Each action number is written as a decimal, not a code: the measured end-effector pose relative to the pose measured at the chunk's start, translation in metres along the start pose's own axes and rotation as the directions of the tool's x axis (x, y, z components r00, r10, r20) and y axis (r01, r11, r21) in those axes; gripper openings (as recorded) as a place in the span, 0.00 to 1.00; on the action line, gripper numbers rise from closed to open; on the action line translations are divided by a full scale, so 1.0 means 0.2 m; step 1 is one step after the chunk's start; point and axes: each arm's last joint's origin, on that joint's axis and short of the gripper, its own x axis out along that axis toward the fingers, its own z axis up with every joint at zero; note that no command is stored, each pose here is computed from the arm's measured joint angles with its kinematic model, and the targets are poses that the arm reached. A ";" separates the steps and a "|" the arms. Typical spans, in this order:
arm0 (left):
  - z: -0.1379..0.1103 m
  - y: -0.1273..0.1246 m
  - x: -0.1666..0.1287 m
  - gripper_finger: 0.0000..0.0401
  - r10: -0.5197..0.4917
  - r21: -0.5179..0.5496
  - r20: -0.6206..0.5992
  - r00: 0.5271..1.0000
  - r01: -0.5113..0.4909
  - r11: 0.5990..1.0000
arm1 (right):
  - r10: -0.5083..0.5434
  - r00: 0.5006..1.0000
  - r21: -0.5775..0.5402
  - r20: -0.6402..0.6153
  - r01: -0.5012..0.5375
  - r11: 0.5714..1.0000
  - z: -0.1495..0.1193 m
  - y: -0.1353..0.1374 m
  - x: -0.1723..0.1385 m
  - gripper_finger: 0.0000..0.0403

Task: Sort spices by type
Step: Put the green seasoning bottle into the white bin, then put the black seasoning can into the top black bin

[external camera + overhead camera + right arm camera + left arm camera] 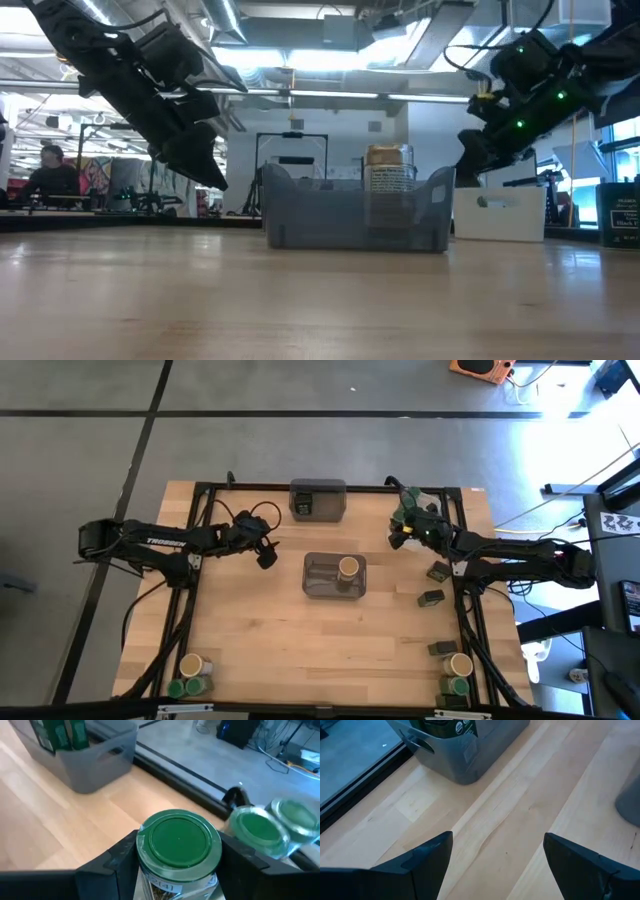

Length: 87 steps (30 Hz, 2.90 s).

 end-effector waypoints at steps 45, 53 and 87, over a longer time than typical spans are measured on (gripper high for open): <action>0.00 0.00 0.00 0.77 0.000 -0.001 0.000 1.000 0.000 1.000 | 0.027 0.999 0.000 -0.018 -0.027 1.000 -0.03 0.00 0.00 0.63; 0.00 0.00 0.00 0.77 0.000 0.003 0.000 1.000 0.000 1.000 | -0.030 0.999 -0.004 -0.028 0.030 1.000 0.01 0.00 0.00 0.88; 0.04 -0.10 -0.03 0.77 -0.177 0.108 0.101 0.979 0.166 0.980 | 0.723 0.668 -0.093 -0.178 -0.742 0.664 0.37 0.28 -0.27 0.94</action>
